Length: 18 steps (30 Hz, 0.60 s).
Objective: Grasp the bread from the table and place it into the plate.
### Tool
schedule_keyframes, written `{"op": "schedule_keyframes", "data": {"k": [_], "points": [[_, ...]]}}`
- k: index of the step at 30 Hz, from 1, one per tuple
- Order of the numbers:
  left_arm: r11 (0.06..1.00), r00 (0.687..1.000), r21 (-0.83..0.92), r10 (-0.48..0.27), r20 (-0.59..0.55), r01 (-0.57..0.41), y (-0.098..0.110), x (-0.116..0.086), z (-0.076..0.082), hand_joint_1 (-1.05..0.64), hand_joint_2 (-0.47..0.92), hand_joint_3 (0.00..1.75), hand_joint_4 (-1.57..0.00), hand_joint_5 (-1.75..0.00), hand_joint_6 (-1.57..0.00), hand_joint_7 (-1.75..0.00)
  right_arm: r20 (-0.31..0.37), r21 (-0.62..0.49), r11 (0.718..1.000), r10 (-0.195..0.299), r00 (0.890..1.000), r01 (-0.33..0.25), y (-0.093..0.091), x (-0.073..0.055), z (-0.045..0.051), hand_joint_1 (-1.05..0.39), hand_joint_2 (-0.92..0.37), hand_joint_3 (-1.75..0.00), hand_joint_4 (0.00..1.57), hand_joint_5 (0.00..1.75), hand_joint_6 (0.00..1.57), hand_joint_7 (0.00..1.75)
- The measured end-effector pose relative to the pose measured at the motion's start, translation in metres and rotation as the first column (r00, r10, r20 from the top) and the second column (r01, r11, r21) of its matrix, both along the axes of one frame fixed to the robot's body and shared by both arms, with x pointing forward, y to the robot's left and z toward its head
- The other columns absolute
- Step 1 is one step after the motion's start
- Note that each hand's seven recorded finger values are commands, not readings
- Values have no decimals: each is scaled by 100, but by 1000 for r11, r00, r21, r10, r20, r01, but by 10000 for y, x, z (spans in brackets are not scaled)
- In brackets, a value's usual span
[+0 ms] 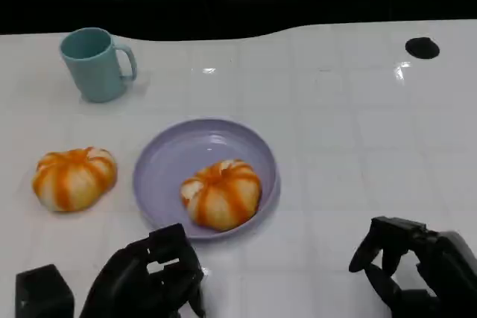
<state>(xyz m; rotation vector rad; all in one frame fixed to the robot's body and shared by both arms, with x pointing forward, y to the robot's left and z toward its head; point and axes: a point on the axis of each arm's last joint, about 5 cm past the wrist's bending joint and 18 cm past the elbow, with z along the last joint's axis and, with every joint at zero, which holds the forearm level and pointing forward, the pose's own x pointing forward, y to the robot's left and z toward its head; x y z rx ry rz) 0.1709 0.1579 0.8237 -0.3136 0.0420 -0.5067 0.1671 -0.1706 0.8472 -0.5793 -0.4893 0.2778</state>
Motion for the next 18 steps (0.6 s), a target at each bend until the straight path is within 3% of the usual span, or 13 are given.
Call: {"op": "schedule_keyframes", "data": {"k": [18], "points": [[1000,1000,-2,-9,-4,9,8,-2,-18,-59,72,57,-80,-175,-73,-145,18,-8,1000,1,1000,0,6,24,-3,-16,-43,-119,72,169,68,135]]}}
